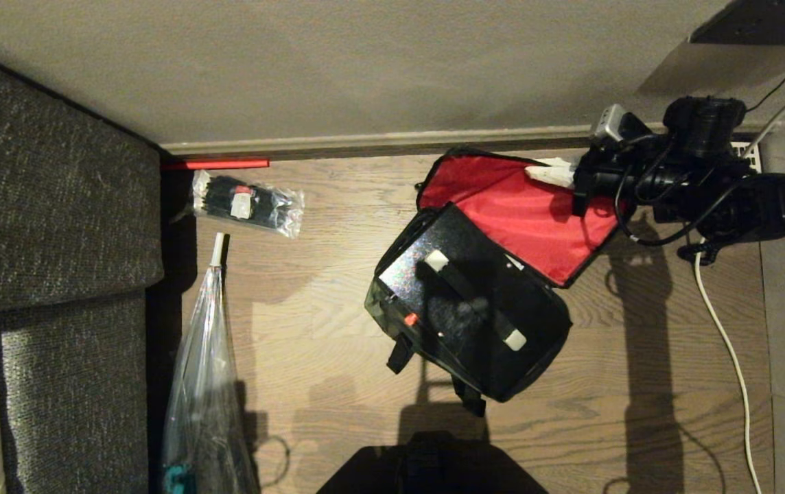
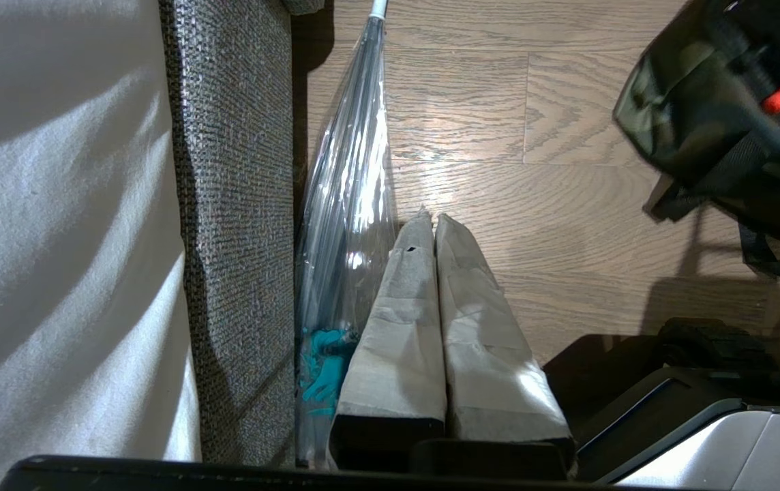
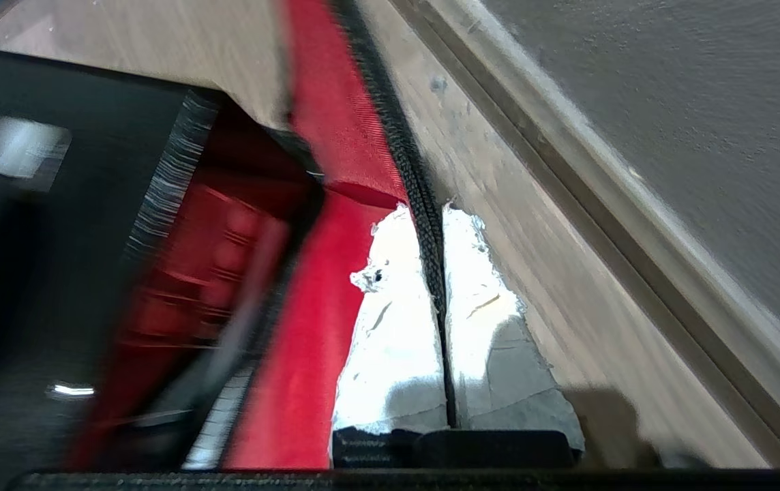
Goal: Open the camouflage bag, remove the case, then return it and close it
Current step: Close the top of the storage box
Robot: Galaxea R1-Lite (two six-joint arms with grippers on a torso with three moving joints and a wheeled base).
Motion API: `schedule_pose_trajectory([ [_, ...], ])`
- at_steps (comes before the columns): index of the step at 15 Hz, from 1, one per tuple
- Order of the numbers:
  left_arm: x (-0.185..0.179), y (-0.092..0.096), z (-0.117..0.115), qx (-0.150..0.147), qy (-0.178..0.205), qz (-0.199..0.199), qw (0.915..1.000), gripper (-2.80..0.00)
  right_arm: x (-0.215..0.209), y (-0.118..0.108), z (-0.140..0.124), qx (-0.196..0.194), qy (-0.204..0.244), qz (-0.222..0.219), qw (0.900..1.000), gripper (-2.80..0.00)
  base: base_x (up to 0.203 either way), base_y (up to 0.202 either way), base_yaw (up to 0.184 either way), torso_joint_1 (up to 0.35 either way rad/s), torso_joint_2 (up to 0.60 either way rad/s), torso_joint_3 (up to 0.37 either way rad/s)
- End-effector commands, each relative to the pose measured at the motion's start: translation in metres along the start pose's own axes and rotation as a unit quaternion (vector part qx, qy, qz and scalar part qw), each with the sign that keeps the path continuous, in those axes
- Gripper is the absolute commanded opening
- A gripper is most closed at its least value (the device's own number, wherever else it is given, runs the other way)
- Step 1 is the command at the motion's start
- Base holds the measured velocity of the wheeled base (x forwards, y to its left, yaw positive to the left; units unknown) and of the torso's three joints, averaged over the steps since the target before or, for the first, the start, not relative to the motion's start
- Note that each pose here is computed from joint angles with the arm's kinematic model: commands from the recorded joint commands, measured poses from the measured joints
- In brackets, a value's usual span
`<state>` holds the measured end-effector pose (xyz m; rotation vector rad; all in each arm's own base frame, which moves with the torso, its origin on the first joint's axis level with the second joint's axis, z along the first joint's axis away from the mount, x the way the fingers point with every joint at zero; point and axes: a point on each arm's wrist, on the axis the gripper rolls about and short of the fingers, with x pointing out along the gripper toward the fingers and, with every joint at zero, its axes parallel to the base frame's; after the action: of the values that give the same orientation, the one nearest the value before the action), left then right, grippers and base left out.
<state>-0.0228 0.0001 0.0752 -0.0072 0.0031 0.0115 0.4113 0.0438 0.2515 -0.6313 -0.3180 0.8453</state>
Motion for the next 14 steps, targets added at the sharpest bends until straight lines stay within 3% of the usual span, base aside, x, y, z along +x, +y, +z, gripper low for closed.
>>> schedule_pose_trajectory([
  [1,0.0,0.0,-0.001,0.0,0.001,0.0,1.0,-2.8,-0.034,0.01,0.051,-0.019,0.001,0.001,1.0,-2.8,0.0,0.0,0.0,0.0,0.0,0.0],
  [6,0.0,0.0,-0.001,0.0,0.001,0.0,1.0,-2.8,-0.055,0.054,0.086,-0.018,0.054,0.031,0.998,-2.8,0.0,0.0,0.0,0.0,0.0,0.0],
  [9,0.0,0.0,-0.001,0.0,0.001,0.0,1.0,-2.8,-0.053,0.064,0.107,-0.026,0.051,0.028,0.998,-2.8,0.0,0.0,0.0,0.0,0.0,0.0],
  [14,0.0,0.0,-0.001,0.0,0.001,0.0,1.0,-2.8,-0.065,0.067,0.115,-0.025,0.066,0.003,0.997,-2.8,0.0,0.0,0.0,0.0,0.0,0.0],
])
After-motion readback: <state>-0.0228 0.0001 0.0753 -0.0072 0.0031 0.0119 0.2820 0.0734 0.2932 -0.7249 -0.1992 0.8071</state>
